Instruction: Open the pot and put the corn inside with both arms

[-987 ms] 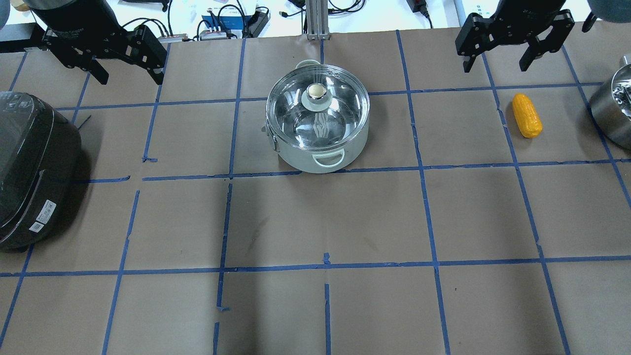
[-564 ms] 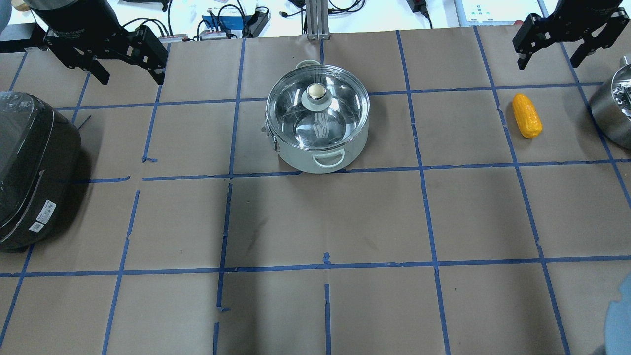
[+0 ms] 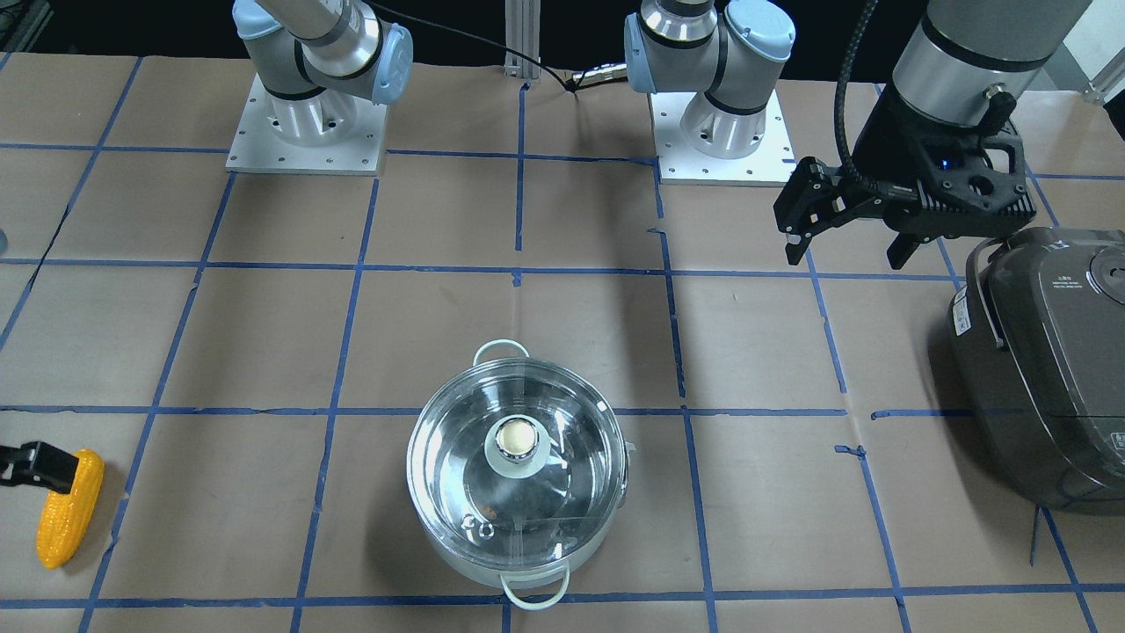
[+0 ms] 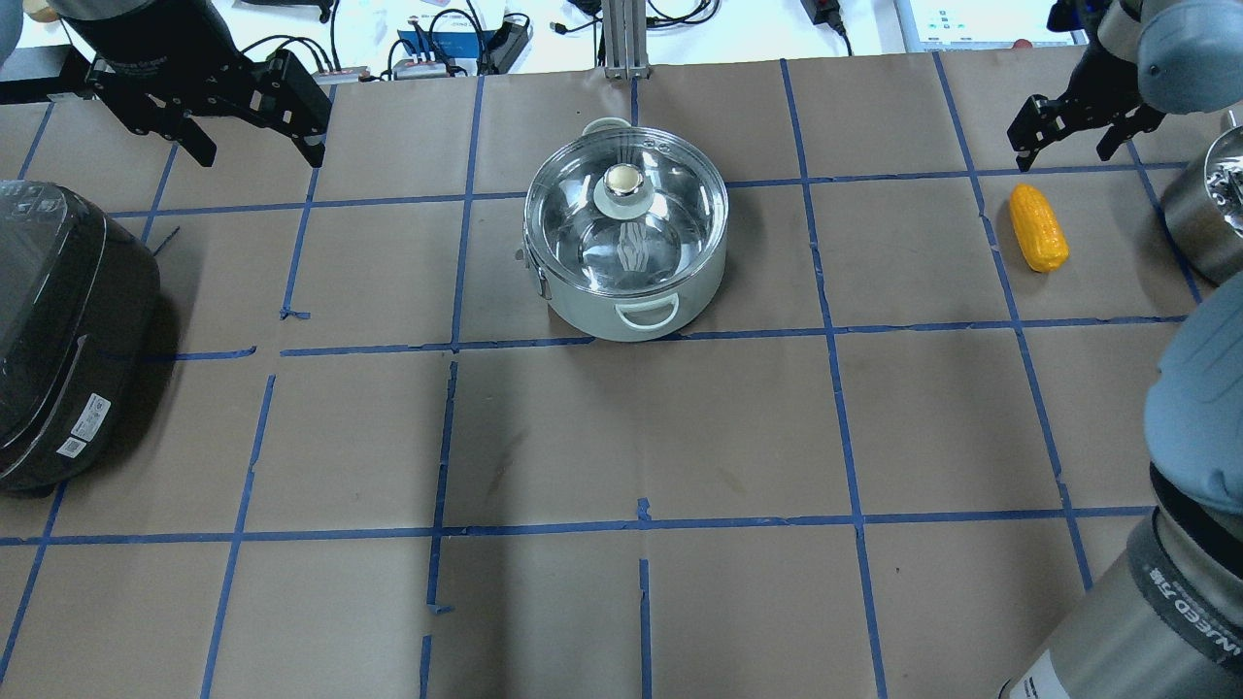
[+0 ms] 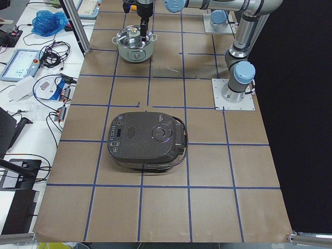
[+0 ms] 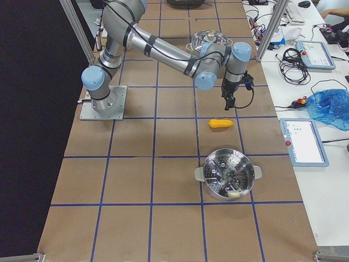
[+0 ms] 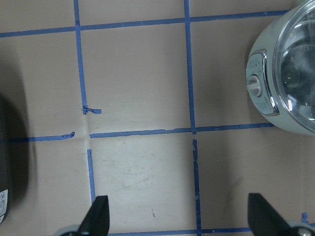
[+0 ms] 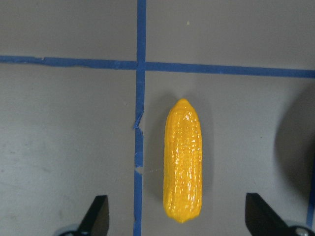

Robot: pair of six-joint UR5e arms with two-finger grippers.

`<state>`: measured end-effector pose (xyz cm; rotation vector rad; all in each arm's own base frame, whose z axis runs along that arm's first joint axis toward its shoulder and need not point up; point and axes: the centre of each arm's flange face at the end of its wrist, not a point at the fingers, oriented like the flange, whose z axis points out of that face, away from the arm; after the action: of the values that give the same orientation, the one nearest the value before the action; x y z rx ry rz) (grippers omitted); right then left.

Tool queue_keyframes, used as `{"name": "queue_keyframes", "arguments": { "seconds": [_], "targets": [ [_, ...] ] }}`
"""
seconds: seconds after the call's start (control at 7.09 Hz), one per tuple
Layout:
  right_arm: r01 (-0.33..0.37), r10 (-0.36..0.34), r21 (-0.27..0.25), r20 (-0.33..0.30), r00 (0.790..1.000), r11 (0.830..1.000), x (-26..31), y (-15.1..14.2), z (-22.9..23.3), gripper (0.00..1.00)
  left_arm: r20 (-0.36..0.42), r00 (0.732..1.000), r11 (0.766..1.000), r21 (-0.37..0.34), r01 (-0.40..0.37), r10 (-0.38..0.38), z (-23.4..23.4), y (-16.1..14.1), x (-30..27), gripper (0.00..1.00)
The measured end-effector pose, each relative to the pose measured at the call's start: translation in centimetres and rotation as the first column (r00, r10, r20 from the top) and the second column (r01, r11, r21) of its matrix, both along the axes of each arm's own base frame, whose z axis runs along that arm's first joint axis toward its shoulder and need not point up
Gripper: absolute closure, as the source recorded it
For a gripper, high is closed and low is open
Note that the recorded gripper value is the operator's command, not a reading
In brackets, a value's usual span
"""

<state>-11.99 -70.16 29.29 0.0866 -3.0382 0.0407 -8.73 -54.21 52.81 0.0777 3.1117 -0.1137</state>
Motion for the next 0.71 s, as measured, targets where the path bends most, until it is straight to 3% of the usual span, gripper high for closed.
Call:
{"name": "queue_keyframes", "arguments": {
  "seconds": [0.28,0.71],
  "targets": [
    [-0.019,0.019,-0.008,0.036,0.999,1.0,-0.9,-1.2,-4.8,0.06,0.001,1.0,1.0,0.005,-0.005,0.005,-0.6,-0.4,0.0,0.0],
    [-0.012,0.009,0.036,0.068,0.998,0.999,-3.4,0.6,-8.3,0.1,-0.052,0.995,0.996,-0.004,-0.091,0.091,-7.9,-6.7,-4.1,0.0]
  ]
}}
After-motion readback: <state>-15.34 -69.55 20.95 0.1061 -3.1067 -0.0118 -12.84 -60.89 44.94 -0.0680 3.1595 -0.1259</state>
